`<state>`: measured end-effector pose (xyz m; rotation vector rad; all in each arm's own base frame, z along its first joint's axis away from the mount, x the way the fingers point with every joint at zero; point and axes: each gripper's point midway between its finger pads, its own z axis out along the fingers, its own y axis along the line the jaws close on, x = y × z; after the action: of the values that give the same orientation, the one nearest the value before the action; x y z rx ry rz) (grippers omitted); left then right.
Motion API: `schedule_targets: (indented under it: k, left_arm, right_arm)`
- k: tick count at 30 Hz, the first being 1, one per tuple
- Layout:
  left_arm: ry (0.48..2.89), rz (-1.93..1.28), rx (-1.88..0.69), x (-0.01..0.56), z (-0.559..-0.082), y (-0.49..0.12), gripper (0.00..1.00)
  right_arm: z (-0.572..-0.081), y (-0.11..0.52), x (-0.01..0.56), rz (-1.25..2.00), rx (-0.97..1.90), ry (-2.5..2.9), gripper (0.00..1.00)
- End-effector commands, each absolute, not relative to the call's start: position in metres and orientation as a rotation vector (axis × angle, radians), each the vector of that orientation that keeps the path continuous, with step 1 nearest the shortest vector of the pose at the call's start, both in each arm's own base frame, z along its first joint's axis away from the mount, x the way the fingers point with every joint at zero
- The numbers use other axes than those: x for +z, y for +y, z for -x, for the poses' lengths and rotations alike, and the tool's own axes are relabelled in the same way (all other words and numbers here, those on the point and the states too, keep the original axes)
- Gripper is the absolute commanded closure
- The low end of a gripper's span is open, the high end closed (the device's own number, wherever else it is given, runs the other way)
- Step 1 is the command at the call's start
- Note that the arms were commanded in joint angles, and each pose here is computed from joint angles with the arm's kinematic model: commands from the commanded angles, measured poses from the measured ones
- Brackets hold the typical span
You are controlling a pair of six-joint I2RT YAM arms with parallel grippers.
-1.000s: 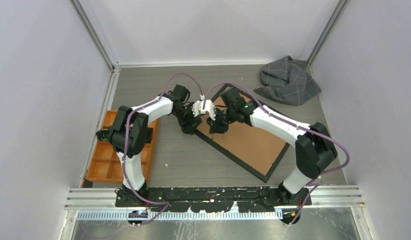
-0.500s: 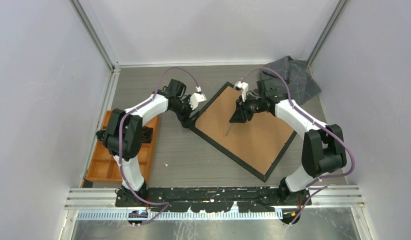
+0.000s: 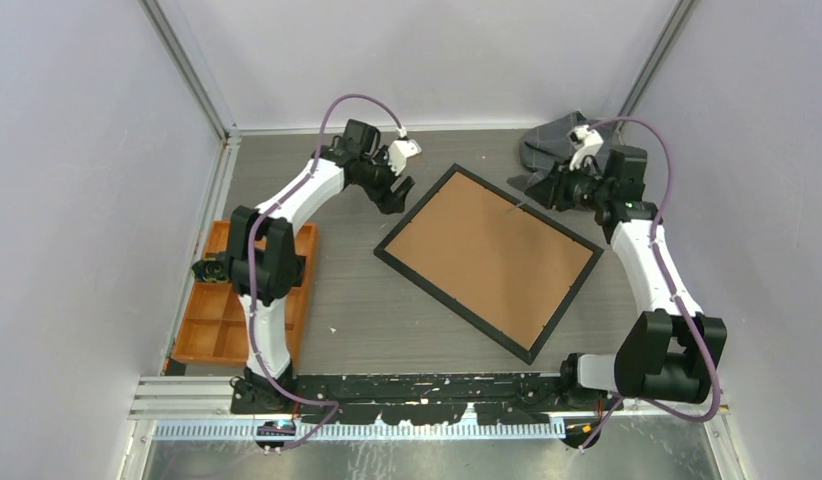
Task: Take the photo out of the frame
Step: Adjust the photo frame at the center of the board.
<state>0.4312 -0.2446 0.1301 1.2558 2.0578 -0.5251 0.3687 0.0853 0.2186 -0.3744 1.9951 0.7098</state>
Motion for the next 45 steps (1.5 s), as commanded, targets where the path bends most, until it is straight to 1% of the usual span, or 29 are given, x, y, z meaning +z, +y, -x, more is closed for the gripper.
schedule_targets:
  k: [1, 6, 12, 14, 20, 24, 29, 31, 33, 35, 36, 37, 38, 42, 45]
  left_arm:
    - [2.107, -1.159, -0.575, 0.130, -0.451, -0.262, 0.24]
    - [2.136, -1.147, -0.569, 0.112, -0.468, -0.286, 0.25]
    - [2.176, -1.093, -0.570, 0.096, -0.485, -0.304, 0.29]
    - [2.200, -1.075, -0.578, 0.090, -0.489, -0.308, 0.33]
    - [2.248, -1.083, -0.607, 0.074, -0.489, -0.320, 0.35]
    - [2.290, -1.099, -0.542, 0.060, -0.486, -0.318, 0.36]
    - [2.373, -1.088, -0.492, 0.041, -0.482, -0.307, 0.40]
    - [2.416, -1.082, -0.506, 0.033, -0.475, -0.304, 0.45]
    - [2.468, -1.060, -0.531, 0.026, -0.468, -0.299, 0.57]
    - [2.521, -1.019, -0.563, 0.022, -0.462, -0.293, 0.70]
    - [2.550, -0.992, -0.582, 0.020, -0.458, -0.289, 0.80]
    - [2.576, -0.958, -0.592, 0.019, -0.457, -0.284, 0.93]
    - [2.605, -0.914, -0.593, 0.018, -0.456, -0.278, 0.99]
    - [2.693, -0.743, -0.675, 0.020, -0.444, -0.255, 1.00]
    - [2.698, -0.617, -0.708, 0.025, -0.439, -0.234, 1.00]
  right_arm:
    - [-0.371, 0.055, 0.239, 0.175, 0.611, 1.991, 0.99]
    - [-0.341, 0.053, 0.256, 0.188, 0.548, 1.972, 0.99]
    - [-0.316, 0.055, 0.251, 0.216, 0.523, 1.938, 0.99]
    - [-0.314, 0.054, 0.252, 0.216, 0.514, 1.921, 0.99]
    - [-0.312, 0.049, 0.258, 0.217, 0.495, 1.877, 0.99]
    - [-0.311, 0.048, 0.261, 0.222, 0.500, 1.865, 0.99]
    - [-0.311, 0.049, 0.262, 0.226, 0.507, 1.852, 0.99]
    - [-0.311, 0.048, 0.263, 0.219, 0.506, 1.848, 0.99]
    - [-0.311, 0.048, 0.264, 0.210, 0.510, 1.842, 0.99]
    - [-0.311, 0.049, 0.265, 0.209, 0.513, 1.837, 0.99]
    - [-0.311, 0.049, 0.265, 0.209, 0.512, 1.837, 0.99]
    - [-0.311, 0.048, 0.265, 0.208, 0.510, 1.837, 0.99]
    - [-0.311, 0.048, 0.265, 0.207, 0.509, 1.837, 0.99]
    - [-0.311, 0.048, 0.265, 0.205, 0.512, 1.836, 0.99]
    - [-0.311, 0.049, 0.265, 0.205, 0.519, 1.838, 0.99]
